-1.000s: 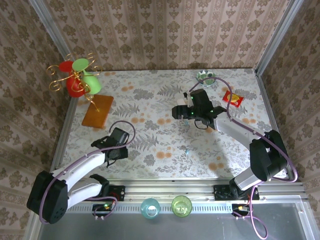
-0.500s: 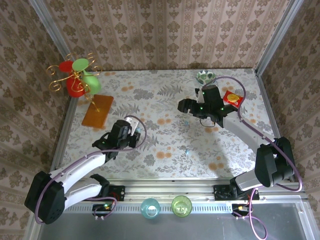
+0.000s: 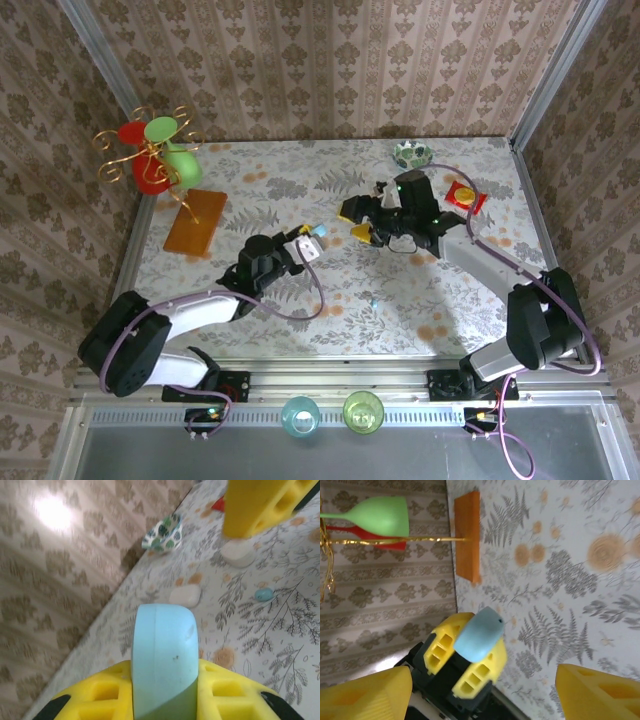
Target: Insert the wireless bluetooth earbuds into the charging case
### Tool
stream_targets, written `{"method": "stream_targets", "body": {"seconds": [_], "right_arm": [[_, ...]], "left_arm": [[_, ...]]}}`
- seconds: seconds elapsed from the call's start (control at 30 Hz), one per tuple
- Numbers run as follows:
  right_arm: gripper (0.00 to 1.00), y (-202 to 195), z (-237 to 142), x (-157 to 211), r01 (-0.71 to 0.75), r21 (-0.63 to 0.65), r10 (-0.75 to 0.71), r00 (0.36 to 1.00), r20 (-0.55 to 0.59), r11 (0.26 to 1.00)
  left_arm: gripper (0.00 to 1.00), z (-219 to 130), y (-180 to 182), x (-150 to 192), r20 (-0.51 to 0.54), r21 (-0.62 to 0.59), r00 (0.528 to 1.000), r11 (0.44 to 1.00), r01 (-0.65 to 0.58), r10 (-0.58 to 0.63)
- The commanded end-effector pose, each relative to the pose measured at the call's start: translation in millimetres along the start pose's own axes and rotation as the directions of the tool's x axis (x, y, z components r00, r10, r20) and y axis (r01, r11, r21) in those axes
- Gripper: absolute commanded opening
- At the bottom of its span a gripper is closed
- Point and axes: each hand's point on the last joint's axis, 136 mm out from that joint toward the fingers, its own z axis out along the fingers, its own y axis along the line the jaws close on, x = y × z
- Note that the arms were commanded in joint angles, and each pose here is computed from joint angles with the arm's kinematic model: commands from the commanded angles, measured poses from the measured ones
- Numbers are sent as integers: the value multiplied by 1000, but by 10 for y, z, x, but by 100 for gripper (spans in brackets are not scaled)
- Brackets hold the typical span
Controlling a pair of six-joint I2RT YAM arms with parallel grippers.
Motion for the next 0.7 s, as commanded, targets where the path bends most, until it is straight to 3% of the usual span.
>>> {"method": "stream_targets", "body": {"seconds": [0.0,0.13,0.3,0.57,0.67], "right_arm": [[75,30,120,136,-89,-55,86,994,-65,994],[67,6,179,164,-110,-62,105,991,-79,992],[48,-17,224,185,-135,-71,128,987,-98,988],[45,-21,292,265,-151,-79,138,979,-148,985],[40,-54,303,272,-158,-69,147,978,-152,985]], "left_arm": [[10,15,49,-345,132,-54,967,975,-215,220],[10,54,-1,-376,138,-55,951,961,-272,277],[10,104,-38,-371,126,-53,940,948,-313,318],[10,155,-80,-383,107,-58,935,941,-334,339],[10,169,-115,-381,105,-53,929,935,-350,354]]}}
